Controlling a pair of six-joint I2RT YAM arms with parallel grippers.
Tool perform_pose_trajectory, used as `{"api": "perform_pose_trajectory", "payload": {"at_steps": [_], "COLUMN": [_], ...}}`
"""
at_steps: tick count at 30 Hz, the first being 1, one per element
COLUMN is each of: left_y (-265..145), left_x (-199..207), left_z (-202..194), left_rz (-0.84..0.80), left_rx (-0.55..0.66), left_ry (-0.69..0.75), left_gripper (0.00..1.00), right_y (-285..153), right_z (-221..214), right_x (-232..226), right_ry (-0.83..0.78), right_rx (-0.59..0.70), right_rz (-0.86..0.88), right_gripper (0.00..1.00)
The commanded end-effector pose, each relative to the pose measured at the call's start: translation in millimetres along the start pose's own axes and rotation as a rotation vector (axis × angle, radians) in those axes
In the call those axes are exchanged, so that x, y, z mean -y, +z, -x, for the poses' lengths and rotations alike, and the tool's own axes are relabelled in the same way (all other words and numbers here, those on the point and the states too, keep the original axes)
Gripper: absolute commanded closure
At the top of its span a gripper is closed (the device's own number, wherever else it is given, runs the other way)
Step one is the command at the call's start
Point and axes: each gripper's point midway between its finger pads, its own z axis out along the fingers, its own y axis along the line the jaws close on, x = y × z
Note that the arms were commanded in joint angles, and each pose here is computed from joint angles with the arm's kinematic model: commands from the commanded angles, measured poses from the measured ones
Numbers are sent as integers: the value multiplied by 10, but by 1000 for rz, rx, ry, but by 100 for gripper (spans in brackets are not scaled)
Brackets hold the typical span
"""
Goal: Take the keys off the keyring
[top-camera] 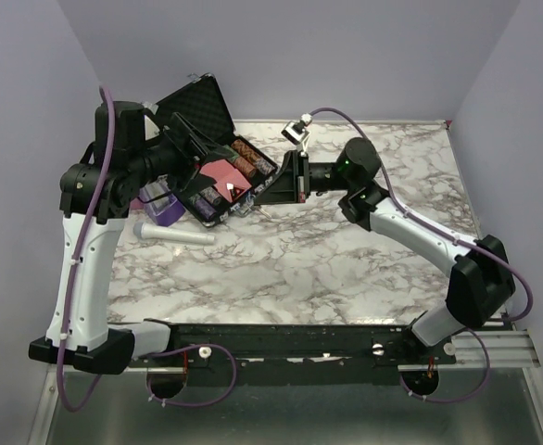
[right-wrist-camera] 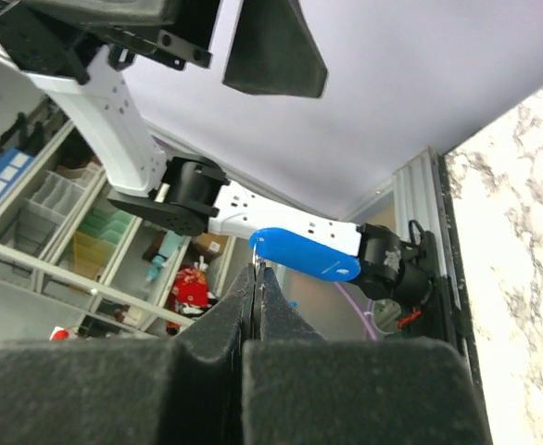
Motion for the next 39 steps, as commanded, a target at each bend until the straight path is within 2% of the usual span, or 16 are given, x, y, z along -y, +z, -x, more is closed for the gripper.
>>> {"api": "perform_pose_trajectory", "payload": {"at_steps": [1,3,8,12,15,19,23,27,29,33,37,39], "left_y": [-141,-184,-428,-526,-416,-283,-295,-405,-452,-479,-484,-524], "left_x": [224,216,164,128,-81,-341,-607,-766,-819,-876,-740,-629], "left_z": [-30,-35,-13,-51,52,126,386,601,675,697,581,513], "left_rz": [-142,-157,-232,-274,-148,17,227,353,392,420,308,239], "left_rx": [0,14,189,250,235,169,289,408,448,456,440,440], "left_ry": [314,433,745,865,840,783,759,762,778,799,846,863], "left_gripper": [19,21,22,21,22,22,23,20,18,17,18,21], "right_y": [-54,-119,-232,-420,-649,-978,-1398,-1700,-1724,-1576,-1488,-1436], "right_z": [-135,-129,-79,-62,19,-203,-496,-558,-487,-367,-442,-405], "right_x": [103,188,195,313,488,816,1163,1342,1360,1287,1233,1152], "right_ry": [-59,-101,-191,-239,-251,-112,-2,40,38,78,127,95], "right_rx": [-93,-105,-131,-148,-144,-261,-346,-333,-282,-178,-174,-155], "right_rz": [-147,-252,-375,-541,-744,-972,-1214,-1400,-1435,-1395,-1343,-1293], "right_gripper": [99,99,99,99,99,99,99,99,99,99,99,99]}}
